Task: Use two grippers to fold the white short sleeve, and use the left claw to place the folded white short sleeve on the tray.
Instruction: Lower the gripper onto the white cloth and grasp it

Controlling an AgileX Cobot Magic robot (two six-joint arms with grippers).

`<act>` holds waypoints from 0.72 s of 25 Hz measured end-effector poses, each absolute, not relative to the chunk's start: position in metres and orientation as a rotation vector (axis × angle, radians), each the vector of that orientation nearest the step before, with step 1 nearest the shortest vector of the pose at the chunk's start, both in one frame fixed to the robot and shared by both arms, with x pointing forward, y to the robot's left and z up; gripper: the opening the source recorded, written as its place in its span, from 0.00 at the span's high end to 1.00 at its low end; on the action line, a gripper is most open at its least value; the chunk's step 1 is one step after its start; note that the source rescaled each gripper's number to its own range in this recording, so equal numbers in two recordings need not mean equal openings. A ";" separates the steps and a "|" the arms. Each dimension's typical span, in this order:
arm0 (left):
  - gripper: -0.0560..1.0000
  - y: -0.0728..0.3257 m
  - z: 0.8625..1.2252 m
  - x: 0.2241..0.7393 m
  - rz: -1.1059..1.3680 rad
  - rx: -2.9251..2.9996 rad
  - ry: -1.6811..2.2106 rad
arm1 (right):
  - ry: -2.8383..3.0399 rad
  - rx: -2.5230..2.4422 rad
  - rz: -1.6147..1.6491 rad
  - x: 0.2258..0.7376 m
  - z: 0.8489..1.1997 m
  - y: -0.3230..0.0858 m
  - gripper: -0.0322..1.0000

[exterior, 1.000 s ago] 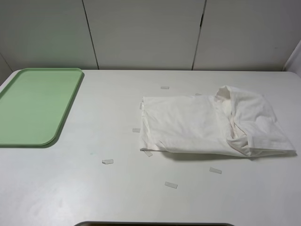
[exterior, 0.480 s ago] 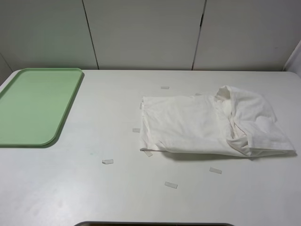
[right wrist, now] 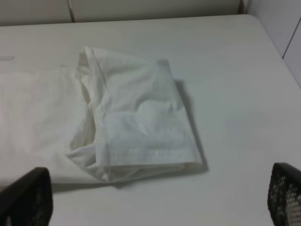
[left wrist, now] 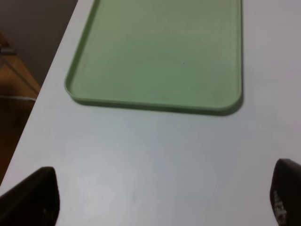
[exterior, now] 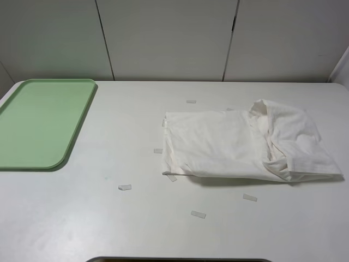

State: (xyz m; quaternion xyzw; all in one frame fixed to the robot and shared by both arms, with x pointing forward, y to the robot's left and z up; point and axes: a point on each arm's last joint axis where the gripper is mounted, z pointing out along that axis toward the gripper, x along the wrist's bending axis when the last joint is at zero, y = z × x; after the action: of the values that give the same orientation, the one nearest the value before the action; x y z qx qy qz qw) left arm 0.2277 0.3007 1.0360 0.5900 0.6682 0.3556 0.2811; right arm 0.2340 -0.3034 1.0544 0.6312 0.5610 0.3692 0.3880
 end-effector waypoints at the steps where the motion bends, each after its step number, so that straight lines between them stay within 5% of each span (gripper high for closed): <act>1: 0.12 0.301 1.036 0.227 0.953 1.581 1.791 | 1.427 1.606 0.939 0.234 1.054 -0.303 0.00; 9: 0.12 0.304 1.067 0.248 0.796 1.697 1.922 | 1.427 1.606 0.939 0.234 1.054 -0.303 0.00; 18: 0.12 0.299 1.087 0.349 0.452 1.811 1.918 | 1.427 1.605 0.940 0.234 1.054 -0.303 0.00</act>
State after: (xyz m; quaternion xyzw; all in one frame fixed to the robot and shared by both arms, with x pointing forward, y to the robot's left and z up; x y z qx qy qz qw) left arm 0.3491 0.2991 1.0870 0.6584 0.6973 0.1644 0.2308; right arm 0.2341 -0.3034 1.0545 0.6310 0.5609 0.3695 0.3883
